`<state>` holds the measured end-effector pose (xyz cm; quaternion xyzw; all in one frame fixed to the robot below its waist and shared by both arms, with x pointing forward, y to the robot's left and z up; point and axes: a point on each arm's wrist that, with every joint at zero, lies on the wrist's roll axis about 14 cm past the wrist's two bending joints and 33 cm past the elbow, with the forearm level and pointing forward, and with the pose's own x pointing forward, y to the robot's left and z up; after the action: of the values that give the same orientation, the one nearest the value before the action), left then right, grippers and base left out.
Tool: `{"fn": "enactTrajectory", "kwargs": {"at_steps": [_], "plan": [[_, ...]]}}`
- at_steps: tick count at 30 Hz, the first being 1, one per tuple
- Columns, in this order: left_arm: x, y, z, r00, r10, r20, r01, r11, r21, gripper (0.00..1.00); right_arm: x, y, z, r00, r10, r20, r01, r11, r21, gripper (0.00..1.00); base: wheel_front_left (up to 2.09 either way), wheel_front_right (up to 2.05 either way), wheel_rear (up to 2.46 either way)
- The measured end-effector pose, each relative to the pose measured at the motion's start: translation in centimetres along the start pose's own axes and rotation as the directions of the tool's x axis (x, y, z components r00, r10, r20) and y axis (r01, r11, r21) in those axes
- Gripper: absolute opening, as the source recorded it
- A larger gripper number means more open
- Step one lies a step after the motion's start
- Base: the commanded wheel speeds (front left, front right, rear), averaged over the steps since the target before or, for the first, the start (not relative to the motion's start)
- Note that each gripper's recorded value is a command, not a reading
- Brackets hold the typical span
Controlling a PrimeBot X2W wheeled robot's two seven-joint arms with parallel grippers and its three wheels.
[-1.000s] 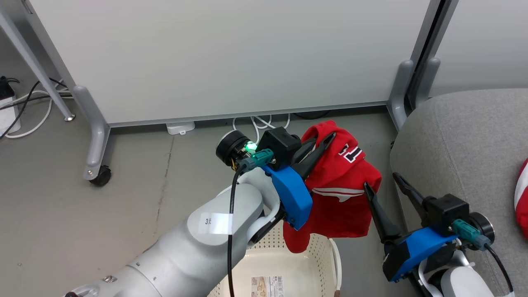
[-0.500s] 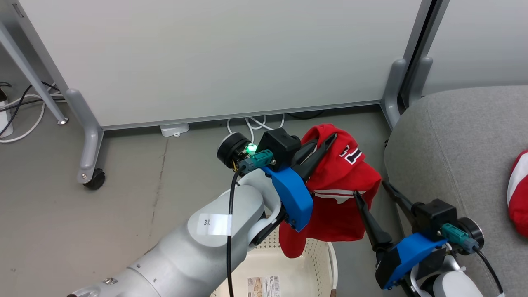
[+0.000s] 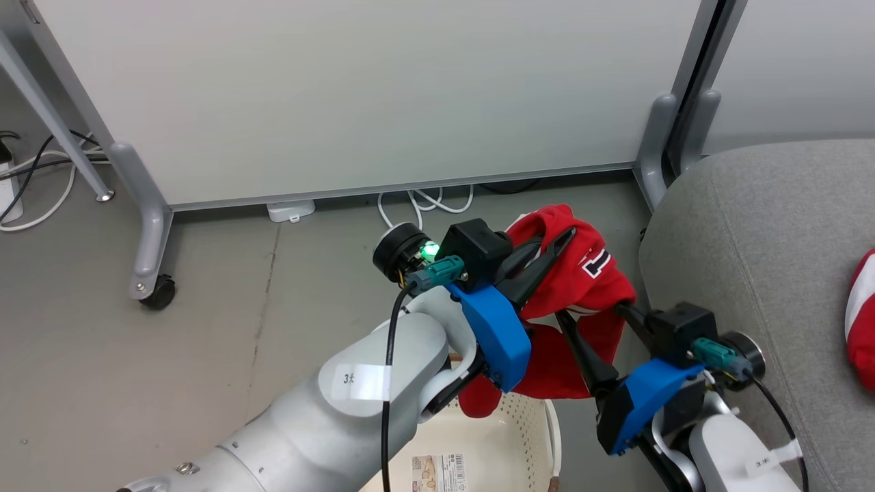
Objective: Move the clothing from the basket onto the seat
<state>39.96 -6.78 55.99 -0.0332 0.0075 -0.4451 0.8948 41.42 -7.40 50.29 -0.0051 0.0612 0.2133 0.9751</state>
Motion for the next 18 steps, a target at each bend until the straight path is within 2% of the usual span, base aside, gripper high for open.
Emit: {"fn": "enactTrajectory", "kwargs": {"at_steps": [10,11,12,13,18], "plan": [[0.0,-0.3,-0.3,1.000,-0.012,-0.005,0.012,1.000,-0.006,0.00,2.4,1.4,1.6,0.997,0.069,0.042,-0.068,0.997,-0.035,0.98,0.00,0.00,0.00],[-0.1,-0.3,-0.3,1.000,-0.011,-0.005,0.011,1.000,-0.010,0.00,2.5,1.4,1.6,0.996,0.073,0.043,-0.071,0.997,-0.038,0.49,0.00,0.00,0.00],[-0.1,-0.3,-0.3,1.000,-0.011,-0.005,0.011,1.000,-0.011,0.00,2.7,1.4,1.6,0.996,0.075,0.041,-0.073,0.996,-0.041,0.22,0.00,0.00,0.00],[-0.1,-0.3,-0.3,1.000,-0.011,-0.004,0.011,1.000,-0.012,0.00,2.8,1.5,1.7,0.996,0.078,0.046,-0.076,0.996,-0.044,0.00,0.00,0.00,0.00],[-0.1,-0.2,-0.3,1.000,-0.009,-0.004,0.008,1.000,-0.012,0.00,3.0,1.4,1.8,0.995,0.080,0.053,-0.078,0.996,-0.046,0.00,0.00,0.00,0.00]]}}
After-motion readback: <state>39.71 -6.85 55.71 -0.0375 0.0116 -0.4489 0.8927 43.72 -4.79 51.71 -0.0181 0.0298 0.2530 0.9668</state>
